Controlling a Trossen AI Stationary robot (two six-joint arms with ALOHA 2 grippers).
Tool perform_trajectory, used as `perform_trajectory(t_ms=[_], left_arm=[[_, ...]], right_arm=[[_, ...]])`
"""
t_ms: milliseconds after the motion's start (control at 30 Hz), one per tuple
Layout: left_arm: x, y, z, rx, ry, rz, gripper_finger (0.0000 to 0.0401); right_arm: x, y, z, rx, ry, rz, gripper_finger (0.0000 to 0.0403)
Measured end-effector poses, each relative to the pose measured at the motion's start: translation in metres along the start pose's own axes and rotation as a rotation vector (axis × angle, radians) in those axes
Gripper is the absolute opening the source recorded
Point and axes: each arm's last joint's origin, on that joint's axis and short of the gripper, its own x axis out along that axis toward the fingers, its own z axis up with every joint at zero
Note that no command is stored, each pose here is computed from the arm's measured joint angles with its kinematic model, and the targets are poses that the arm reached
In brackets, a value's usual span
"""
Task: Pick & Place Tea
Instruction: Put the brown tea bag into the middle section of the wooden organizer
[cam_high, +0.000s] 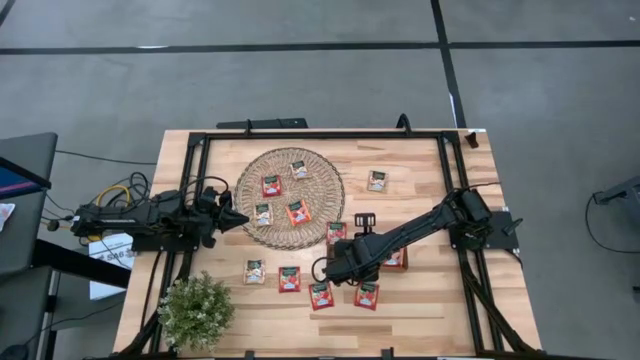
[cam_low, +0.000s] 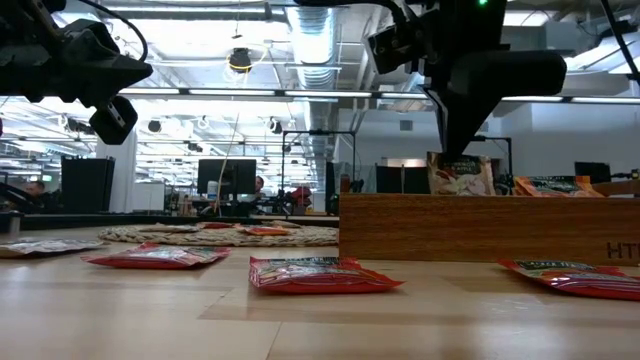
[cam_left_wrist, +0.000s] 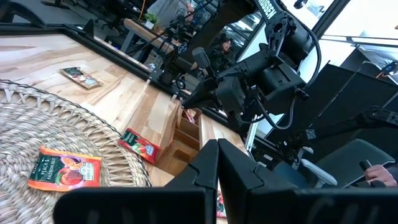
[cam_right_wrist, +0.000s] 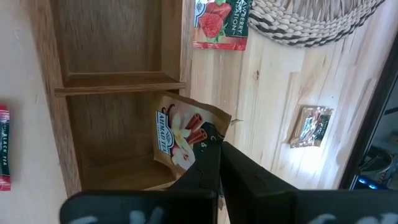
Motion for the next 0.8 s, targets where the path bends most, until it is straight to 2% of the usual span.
perform_trajectory(t_ms=[100,367,500,667,800], left_arm=[[0.0,0.0,0.0,0.0,0.0,0.0,0.0],[0.0,0.0,0.0,0.0,0.0,0.0,0.0],[0.0,0.0,0.0,0.0,0.0,0.0,0.0],[0.0,0.0,0.0,0.0,0.0,0.0,0.0],[0.0,0.0,0.0,-0.001,0.0,0.0,0.0]], right_arm=[[0.0,0.0,0.0,0.0,0.0,0.0,0.0018],[0.0,0.0,0.0,-0.003,0.002,-0.003,0.0116],[0.0,-0.002,-0.003,-0.017,0.025,-0.035,0.0149],[-0.012,-0.015,-0.009,-0.052,0.041,-0.221,0.0158],[-0.027,-0.032,-0.013,-0.092,-0.035,-0.278,0.0149]])
